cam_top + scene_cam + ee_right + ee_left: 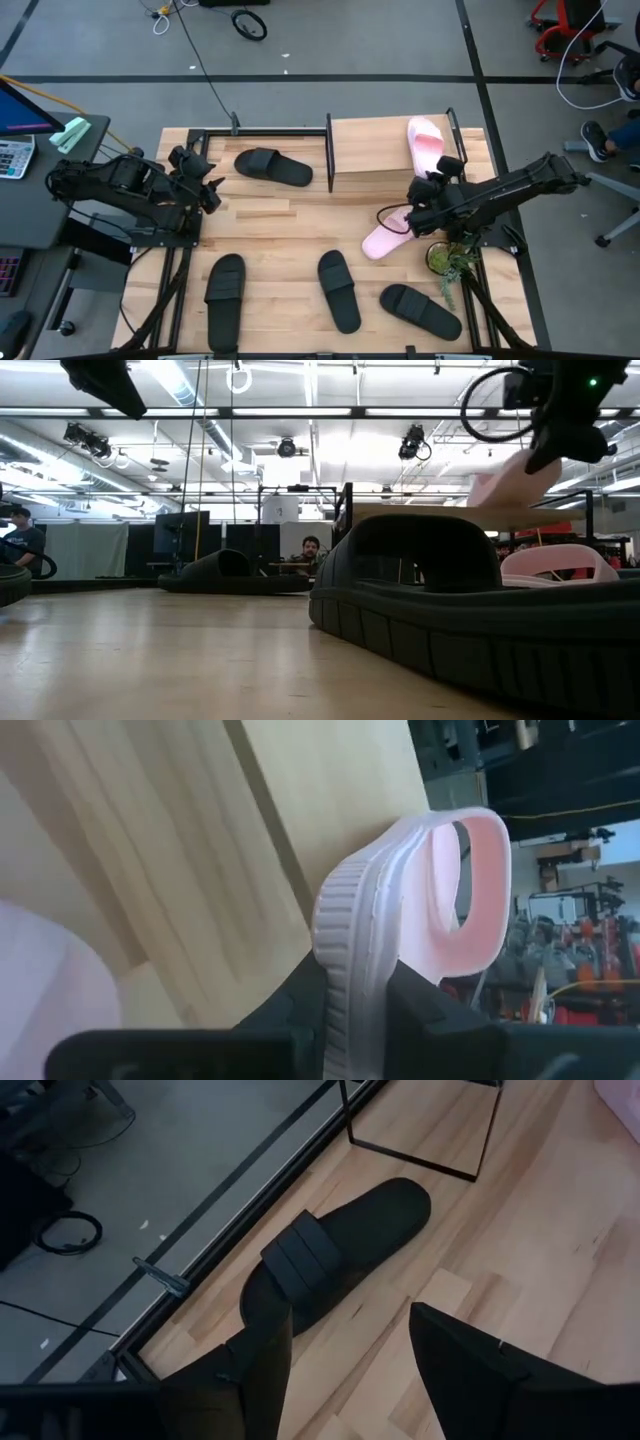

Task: Pick and place slides into the shelf
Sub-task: Put the left pink slide on the shelf

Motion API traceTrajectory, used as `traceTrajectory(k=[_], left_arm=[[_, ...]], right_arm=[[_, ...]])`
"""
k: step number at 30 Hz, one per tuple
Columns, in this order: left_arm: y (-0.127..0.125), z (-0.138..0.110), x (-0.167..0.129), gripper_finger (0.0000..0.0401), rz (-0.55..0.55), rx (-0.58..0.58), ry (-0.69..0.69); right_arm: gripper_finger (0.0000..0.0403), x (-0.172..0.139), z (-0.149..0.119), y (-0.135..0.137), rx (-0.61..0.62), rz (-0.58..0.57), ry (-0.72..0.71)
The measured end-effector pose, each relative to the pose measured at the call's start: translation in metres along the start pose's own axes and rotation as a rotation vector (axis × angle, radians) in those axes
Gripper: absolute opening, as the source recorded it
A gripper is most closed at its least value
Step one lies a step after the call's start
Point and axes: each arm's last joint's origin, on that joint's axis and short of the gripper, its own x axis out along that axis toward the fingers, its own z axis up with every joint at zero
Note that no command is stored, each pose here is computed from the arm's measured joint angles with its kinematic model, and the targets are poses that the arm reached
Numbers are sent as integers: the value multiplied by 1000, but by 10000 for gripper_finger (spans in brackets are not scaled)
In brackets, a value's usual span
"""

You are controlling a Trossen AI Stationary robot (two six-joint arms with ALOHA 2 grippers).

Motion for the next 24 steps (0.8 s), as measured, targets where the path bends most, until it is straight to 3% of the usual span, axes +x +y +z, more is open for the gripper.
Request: traceTrajectory(k=[9, 21, 24], left_arm=[[0, 0, 0, 210, 0, -94, -1], [0, 0, 0, 202, 0, -97, -1], [0, 0, 0, 203, 1, -97, -1]], right_arm=[[57, 5, -15, -22, 111, 39, 22], [55, 17, -18, -35, 163, 56, 128], [81, 18, -18, -35, 156, 84, 163]])
